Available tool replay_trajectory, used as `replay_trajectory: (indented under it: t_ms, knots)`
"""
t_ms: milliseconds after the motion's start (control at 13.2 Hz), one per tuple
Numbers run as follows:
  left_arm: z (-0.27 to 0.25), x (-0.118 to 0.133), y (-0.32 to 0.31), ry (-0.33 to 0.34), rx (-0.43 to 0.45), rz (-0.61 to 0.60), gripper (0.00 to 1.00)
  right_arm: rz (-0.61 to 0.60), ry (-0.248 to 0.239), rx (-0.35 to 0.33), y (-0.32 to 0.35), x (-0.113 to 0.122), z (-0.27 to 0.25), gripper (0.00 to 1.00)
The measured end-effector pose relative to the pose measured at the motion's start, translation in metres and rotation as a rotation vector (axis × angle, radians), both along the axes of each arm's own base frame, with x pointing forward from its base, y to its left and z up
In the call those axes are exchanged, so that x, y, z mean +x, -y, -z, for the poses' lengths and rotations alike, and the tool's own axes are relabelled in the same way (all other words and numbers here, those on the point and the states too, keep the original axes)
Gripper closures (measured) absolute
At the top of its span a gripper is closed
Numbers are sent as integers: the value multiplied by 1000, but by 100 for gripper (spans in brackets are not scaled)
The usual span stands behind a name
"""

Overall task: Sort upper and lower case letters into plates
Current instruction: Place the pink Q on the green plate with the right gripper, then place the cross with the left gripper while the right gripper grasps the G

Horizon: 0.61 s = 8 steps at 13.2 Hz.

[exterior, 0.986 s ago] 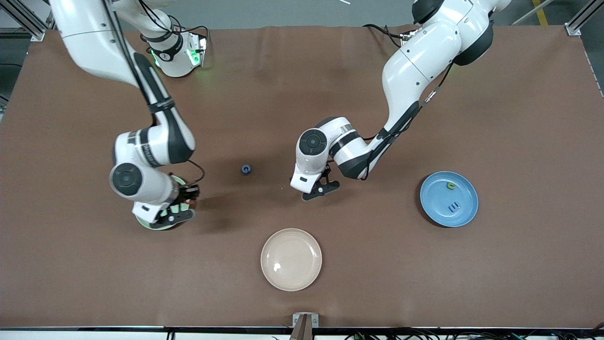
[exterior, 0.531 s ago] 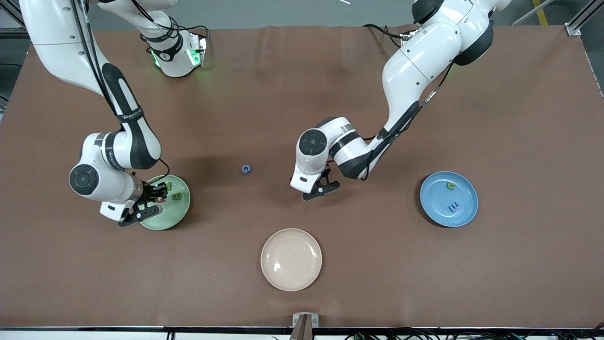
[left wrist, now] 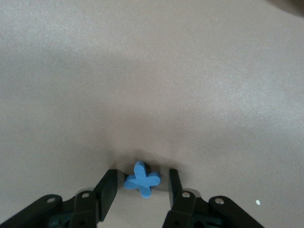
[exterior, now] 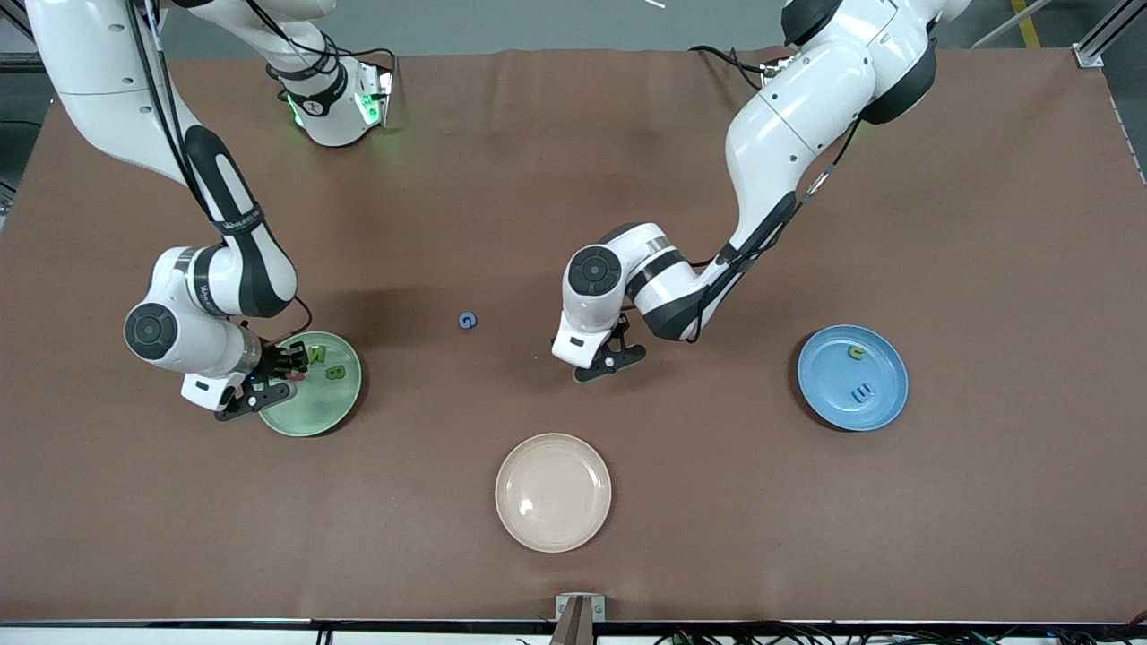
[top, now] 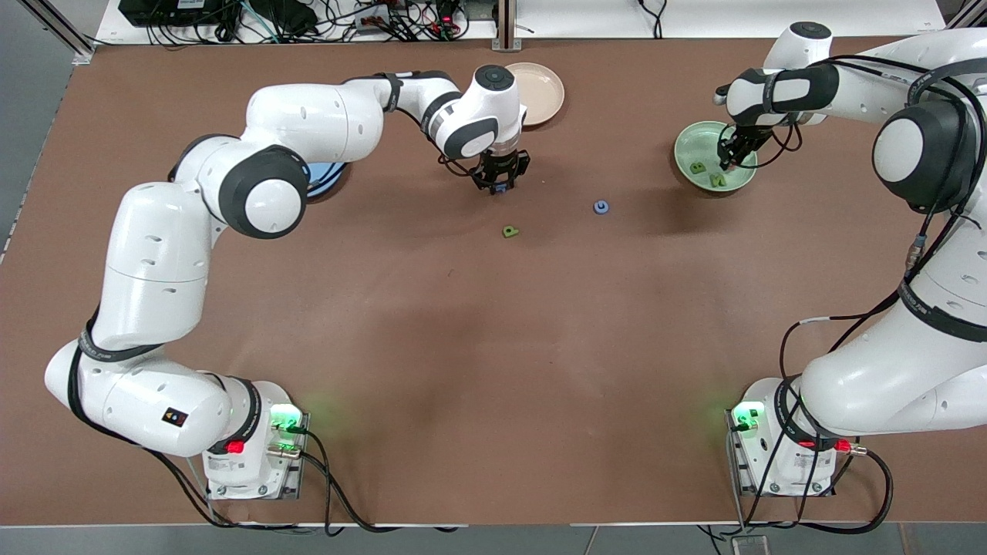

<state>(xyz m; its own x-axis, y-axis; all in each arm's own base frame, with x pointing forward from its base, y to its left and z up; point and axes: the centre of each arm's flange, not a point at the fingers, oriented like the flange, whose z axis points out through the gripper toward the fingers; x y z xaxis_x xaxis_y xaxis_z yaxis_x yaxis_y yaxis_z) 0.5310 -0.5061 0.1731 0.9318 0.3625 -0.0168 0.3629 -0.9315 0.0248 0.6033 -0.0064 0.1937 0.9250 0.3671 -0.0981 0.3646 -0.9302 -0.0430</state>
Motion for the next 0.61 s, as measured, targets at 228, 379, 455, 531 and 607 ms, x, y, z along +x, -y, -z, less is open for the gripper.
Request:
replay_trajectory:
  t_ms: [228, 379, 455, 531, 607]
  knots:
    - [0, 1, 0, 6, 2, 1, 51, 0, 4, 0, 0, 0, -1, 48]
    - [-1, 3, 0, 10, 2, -1, 57, 4, 3, 2, -2, 1, -4, 26]
    - [-1, 3, 0, 11, 2, -1, 59, 20, -11, 4, -6, 1, -10, 15]
    - [-2, 3, 0, 13, 1, -1, 65, 57, -34, 3, -15, 1, -20, 3]
    - [-2, 3, 0, 13, 2, -1, 65, 104, -48, -2, -32, 2, -34, 0]
